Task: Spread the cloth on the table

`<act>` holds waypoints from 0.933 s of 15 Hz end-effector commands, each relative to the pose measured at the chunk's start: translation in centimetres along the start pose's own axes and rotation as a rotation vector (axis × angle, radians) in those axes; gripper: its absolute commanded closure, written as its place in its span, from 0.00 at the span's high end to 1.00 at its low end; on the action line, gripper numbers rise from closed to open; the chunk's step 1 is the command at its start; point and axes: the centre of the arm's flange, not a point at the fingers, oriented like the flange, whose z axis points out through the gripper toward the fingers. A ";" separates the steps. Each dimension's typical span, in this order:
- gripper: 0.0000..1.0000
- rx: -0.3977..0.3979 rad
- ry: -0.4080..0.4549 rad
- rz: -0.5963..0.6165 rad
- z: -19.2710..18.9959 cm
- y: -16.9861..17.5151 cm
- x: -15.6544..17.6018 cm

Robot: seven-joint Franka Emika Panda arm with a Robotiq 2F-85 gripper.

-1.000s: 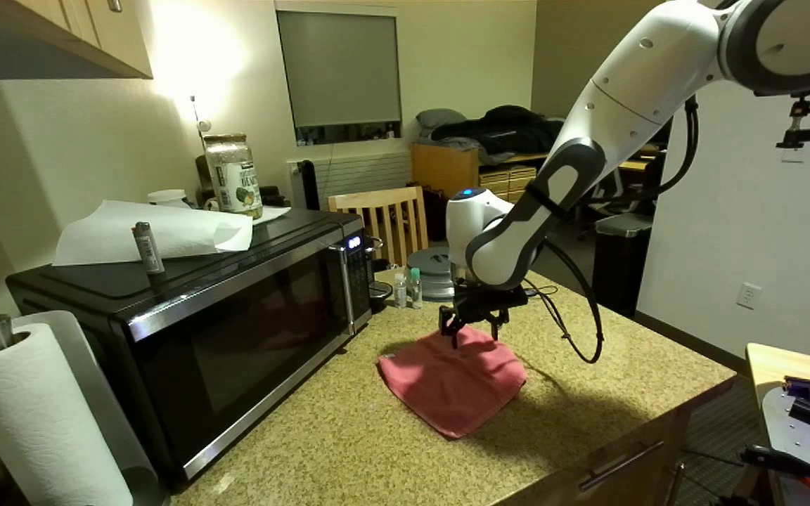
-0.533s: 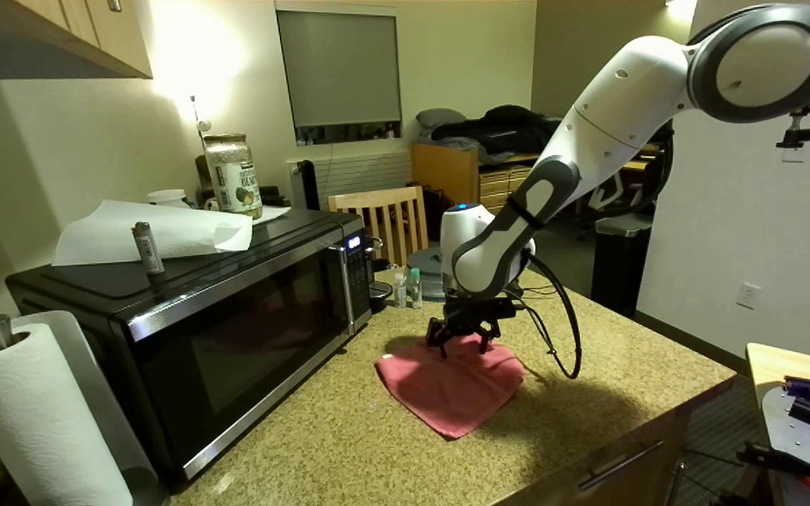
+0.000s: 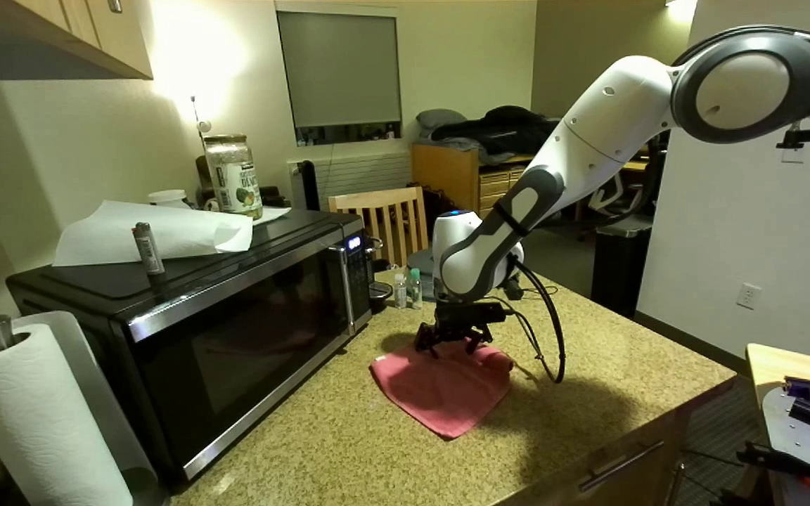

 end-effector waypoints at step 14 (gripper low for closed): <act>1.00 -0.079 -0.061 -0.199 2.5 -8.0 -1.3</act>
